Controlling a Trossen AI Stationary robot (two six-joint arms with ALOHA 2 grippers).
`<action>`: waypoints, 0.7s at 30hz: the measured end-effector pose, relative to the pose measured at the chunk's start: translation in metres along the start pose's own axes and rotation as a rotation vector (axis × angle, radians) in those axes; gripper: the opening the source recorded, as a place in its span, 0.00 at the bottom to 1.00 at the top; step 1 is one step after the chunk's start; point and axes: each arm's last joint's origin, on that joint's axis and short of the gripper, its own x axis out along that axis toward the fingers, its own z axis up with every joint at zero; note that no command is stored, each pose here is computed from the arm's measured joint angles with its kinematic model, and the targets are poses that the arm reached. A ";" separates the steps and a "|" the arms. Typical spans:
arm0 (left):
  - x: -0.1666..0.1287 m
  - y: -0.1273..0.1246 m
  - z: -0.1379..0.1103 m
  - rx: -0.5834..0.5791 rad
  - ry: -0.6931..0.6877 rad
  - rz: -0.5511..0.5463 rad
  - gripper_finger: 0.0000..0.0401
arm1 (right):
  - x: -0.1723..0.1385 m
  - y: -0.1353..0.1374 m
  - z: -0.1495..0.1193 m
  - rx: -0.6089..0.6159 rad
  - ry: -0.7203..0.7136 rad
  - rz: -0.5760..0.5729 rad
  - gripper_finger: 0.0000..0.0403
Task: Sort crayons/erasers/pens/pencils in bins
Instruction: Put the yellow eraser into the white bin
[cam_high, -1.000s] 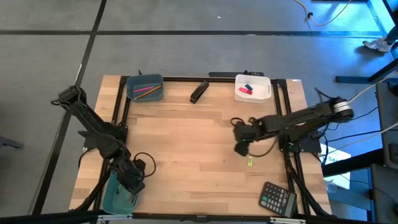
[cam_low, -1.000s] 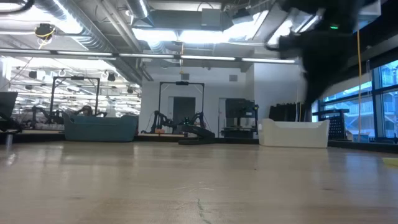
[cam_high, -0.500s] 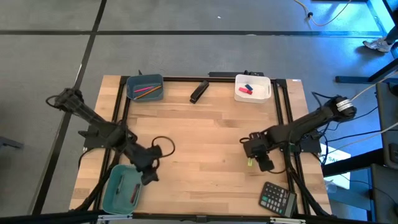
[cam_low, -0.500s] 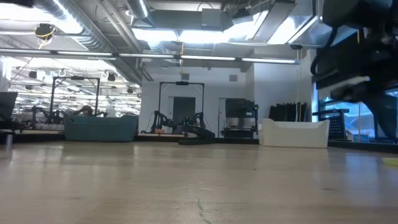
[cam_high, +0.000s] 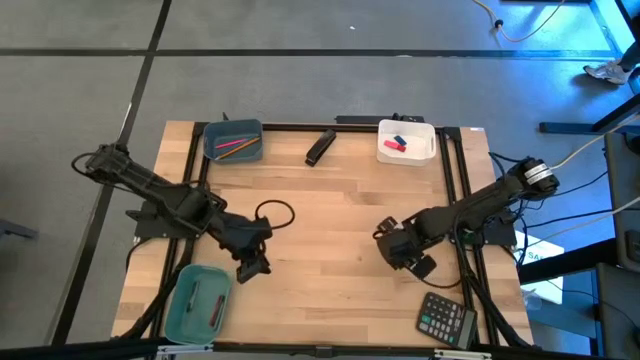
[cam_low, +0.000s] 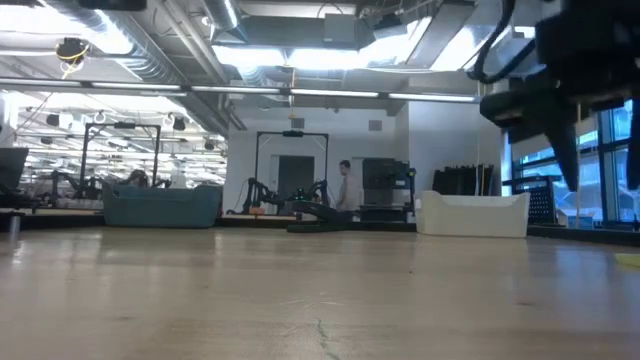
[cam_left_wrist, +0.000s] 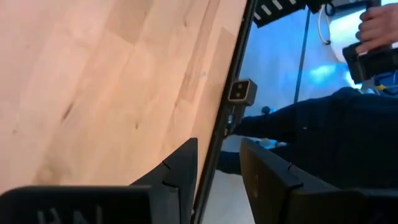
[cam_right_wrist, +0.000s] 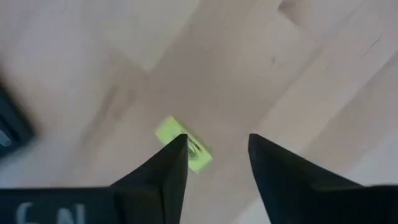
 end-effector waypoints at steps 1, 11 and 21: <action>0.000 0.001 0.002 -0.003 -0.005 0.003 0.28 | 0.002 -0.001 -0.001 -0.039 0.017 -0.003 0.44; -0.001 0.005 0.006 -0.015 -0.080 0.055 0.28 | 0.035 0.008 -0.030 -0.429 0.143 0.063 0.62; -0.001 0.004 0.005 -0.013 -0.111 0.075 0.28 | 0.038 0.007 -0.021 -0.611 0.009 0.059 0.48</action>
